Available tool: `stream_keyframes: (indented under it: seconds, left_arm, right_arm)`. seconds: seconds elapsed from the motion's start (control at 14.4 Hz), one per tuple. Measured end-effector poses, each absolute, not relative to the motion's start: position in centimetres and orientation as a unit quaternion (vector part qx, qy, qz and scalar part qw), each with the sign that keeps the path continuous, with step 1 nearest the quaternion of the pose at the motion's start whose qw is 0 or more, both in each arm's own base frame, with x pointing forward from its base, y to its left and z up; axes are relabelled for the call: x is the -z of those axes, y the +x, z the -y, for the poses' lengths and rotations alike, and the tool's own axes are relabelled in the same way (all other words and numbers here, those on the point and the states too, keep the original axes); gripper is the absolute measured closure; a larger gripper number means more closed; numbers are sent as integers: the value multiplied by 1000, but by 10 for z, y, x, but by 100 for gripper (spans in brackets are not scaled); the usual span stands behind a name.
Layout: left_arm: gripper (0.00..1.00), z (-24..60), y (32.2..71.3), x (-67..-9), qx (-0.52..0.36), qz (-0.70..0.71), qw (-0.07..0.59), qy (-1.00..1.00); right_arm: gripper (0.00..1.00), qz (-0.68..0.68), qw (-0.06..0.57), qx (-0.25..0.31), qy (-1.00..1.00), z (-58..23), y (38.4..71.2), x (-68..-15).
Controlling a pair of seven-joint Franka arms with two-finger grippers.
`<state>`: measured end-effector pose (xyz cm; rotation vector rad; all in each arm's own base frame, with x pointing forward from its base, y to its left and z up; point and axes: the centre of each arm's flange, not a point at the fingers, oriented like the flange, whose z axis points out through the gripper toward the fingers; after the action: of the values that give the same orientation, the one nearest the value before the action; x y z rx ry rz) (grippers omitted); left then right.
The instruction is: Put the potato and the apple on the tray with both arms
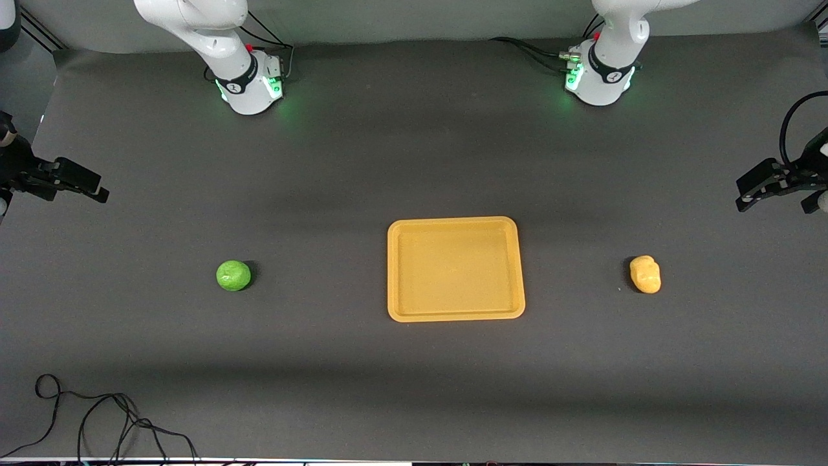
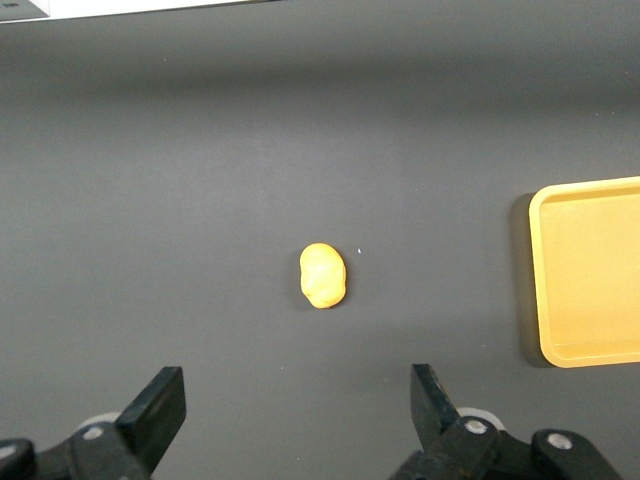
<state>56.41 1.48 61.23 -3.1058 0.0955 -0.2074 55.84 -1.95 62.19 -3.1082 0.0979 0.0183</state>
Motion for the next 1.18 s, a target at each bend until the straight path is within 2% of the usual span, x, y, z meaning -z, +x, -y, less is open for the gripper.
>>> stream_keyframes:
  seconds: [0.77,0.97,1.18]
  left_arm:
    - [0,-15,566,-608,62,-26,12,-998]
    - [0,-17,572,-588,41,-25,10,-999]
    - [0,-19,589,-533,-7,-27,2,-1000]
  right_arm:
    - [1,-5,18,-34,-999,17,564,-599]
    - [0,0,18,-29,-999,12,576,-564]
    - [0,3,20,-40,-999,9,592,-518]
